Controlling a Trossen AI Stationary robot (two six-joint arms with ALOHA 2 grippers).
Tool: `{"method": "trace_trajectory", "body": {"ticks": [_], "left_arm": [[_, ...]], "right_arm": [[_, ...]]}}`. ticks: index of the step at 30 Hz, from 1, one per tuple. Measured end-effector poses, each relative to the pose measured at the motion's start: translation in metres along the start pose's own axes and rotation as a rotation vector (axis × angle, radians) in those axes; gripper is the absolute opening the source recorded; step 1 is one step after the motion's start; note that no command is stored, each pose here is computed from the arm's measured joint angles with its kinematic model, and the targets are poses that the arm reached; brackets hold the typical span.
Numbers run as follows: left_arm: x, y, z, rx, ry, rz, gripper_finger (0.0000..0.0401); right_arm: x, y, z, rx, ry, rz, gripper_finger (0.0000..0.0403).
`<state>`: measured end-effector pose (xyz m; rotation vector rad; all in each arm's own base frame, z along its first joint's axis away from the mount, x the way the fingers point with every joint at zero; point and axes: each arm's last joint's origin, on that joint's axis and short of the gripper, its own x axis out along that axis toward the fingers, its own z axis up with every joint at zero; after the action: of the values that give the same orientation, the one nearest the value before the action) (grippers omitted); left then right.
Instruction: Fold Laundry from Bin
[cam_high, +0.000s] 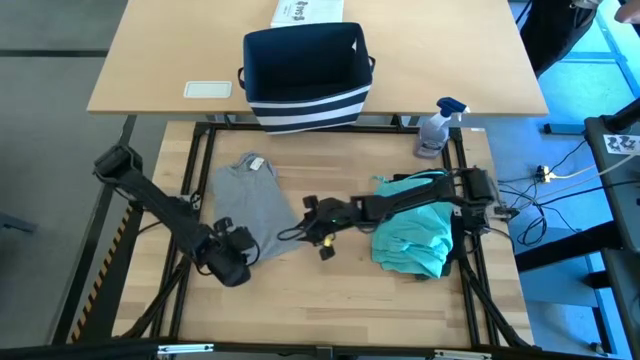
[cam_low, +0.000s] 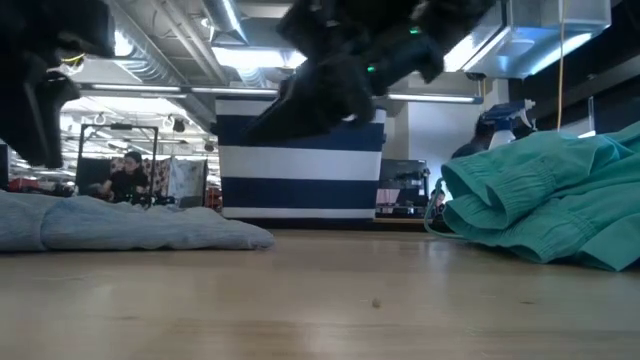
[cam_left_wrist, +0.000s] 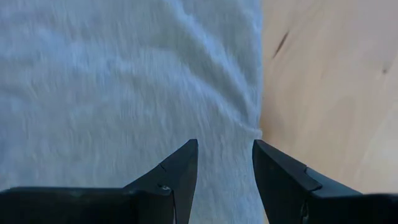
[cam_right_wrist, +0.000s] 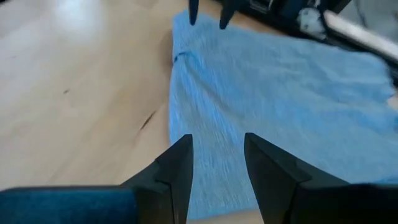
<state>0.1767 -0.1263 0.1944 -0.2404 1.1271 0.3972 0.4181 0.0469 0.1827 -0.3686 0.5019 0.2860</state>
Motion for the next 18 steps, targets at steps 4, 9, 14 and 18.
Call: {"method": "trace_trajectory", "body": {"ticks": [4, 9, 14, 18], "left_arm": [[0.006, -0.008, -0.007, -0.039, 0.027, 0.002, 0.0146], [0.009, -0.019, -0.016, -0.056, 0.041, -0.026, 0.0146], [0.022, -0.025, -0.025, -0.053, 0.085, 0.034, 0.0146], [0.036, -0.027, -0.032, -0.029, 0.169, 0.089, 0.0146]], "right_arm": [[0.027, -0.003, -0.001, 0.017, 0.094, 0.042, 0.0141], [0.050, -0.002, -0.006, 0.030, 0.214, 0.096, 0.0106], [0.061, -0.001, -0.010, 0.057, 0.238, 0.109, 0.0033], [0.061, -0.001, -0.013, 0.069, 0.261, 0.107, 0.0009]]}}
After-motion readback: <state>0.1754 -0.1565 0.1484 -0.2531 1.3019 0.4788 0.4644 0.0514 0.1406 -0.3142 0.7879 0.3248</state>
